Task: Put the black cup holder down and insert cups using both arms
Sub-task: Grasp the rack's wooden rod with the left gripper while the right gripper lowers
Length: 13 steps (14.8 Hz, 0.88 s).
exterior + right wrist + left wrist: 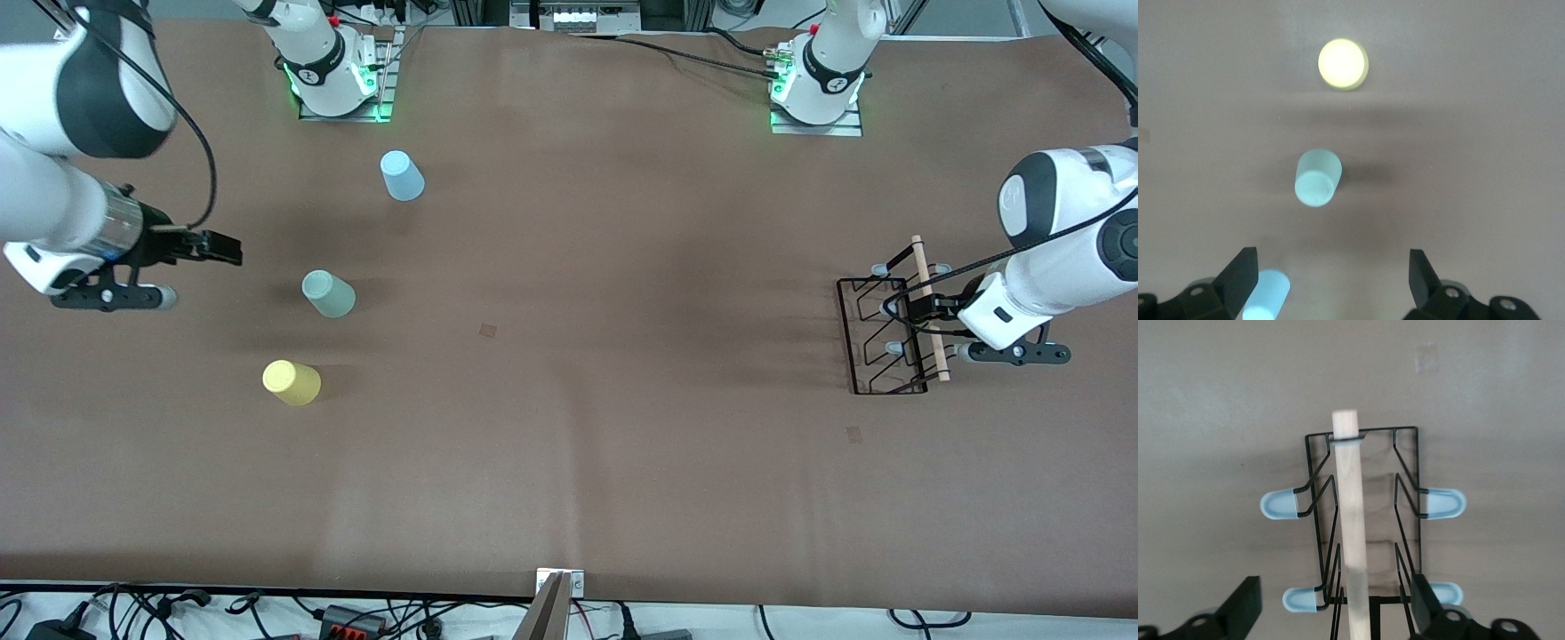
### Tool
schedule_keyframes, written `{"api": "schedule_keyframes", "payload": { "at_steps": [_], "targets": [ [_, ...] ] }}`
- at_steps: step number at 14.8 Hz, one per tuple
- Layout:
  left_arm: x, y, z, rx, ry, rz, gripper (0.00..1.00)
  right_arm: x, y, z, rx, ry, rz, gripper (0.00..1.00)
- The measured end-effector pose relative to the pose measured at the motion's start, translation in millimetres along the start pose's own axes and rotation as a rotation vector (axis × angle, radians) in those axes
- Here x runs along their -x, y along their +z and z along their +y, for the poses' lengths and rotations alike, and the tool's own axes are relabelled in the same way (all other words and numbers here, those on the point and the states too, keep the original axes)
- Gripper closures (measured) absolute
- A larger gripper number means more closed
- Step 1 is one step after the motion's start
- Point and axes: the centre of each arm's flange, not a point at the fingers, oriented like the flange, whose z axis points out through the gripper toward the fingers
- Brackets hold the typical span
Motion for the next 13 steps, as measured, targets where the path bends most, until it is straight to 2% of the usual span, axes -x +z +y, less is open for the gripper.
{"api": "schedule_keyframes", "payload": {
  "at_steps": [1,3,4,7,8,9,12,13],
  "targets": [
    [3,6,1,0.001,0.001,-0.005,0.05,-2,12,0,-0.001,0.004,0.018,0.0],
    [6,10,4,0.003,0.007,-0.012,0.15,-3,34,-1,-0.004,0.041,0.047,0.0],
    [8,11,6,0.004,0.01,-0.016,0.17,-2,44,-3,-0.005,0.062,0.056,0.0],
    [12,12,8,0.005,0.012,-0.021,0.45,0,68,-22,-0.005,0.084,0.082,0.0],
    [12,12,8,0.005,0.012,-0.021,0.52,2,77,-25,-0.006,0.085,0.092,0.0],
    [12,12,8,0.005,0.012,-0.021,0.52,3,85,-25,-0.007,0.087,0.101,0.0],
    [13,13,9,0.006,0.013,-0.026,0.81,8,106,-24,-0.011,0.097,0.124,0.0],
    [13,13,9,0.006,0.014,-0.026,0.84,9,111,-25,-0.013,0.103,0.133,0.0]
  ]
}}
